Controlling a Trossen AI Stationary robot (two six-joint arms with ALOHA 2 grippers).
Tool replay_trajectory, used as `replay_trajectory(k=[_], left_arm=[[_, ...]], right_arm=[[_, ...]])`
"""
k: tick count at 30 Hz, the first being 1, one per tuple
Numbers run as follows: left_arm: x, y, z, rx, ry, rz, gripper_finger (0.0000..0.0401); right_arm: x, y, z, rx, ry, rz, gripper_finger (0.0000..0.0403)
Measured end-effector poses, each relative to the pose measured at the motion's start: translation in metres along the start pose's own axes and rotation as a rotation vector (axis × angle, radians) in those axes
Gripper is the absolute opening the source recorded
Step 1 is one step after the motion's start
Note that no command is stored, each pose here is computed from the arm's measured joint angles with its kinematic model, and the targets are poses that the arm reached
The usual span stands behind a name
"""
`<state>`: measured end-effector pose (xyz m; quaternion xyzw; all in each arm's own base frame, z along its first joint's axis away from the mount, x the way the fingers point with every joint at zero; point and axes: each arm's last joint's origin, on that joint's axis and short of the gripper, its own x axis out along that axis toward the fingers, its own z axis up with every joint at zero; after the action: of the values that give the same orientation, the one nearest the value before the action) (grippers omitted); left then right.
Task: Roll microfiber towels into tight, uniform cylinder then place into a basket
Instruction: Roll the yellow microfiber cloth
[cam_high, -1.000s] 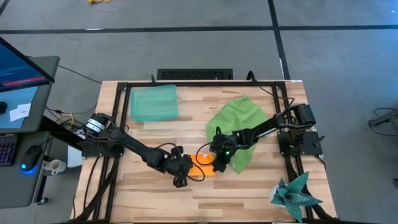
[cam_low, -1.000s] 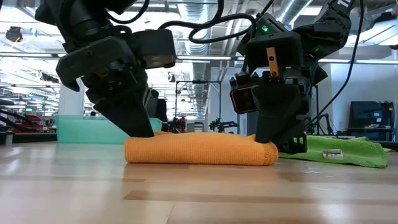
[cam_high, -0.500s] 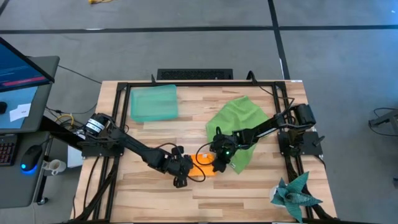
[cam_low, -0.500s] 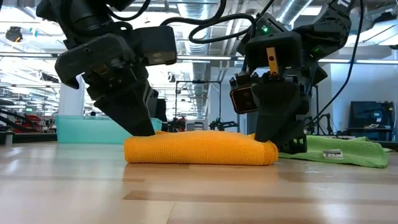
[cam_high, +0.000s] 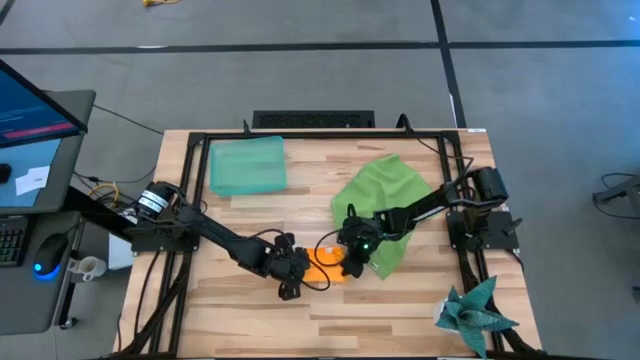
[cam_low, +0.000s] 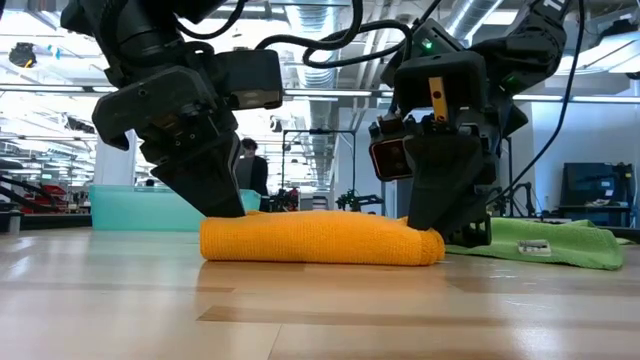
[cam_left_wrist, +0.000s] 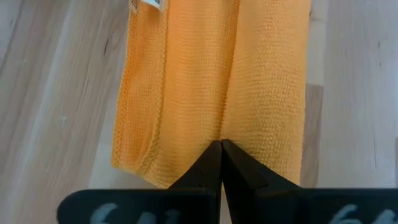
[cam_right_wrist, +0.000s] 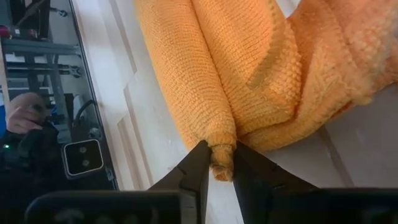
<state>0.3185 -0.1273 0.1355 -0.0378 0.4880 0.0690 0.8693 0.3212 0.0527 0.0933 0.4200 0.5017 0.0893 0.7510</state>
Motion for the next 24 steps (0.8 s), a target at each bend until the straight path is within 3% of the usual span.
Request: replay_trajectory(k=[5,16,24], left_arm=[[0.0,0.0,0.0,-0.016,0.001,0.001,0.0],[0.0,0.0,0.0,-0.027,0.001,0.002,0.0],[0.0,0.0,-0.001,-0.052,0.006,0.005,0.0]], right_arm=[[0.001,0.002,-0.002,-0.019,-0.012,-0.014,0.0104],[-0.002,0.004,0.001,-0.028,-0.001,0.034,0.0202],[-0.014,0.014,-0.001,-0.064,-0.016,0.031,0.0217]])
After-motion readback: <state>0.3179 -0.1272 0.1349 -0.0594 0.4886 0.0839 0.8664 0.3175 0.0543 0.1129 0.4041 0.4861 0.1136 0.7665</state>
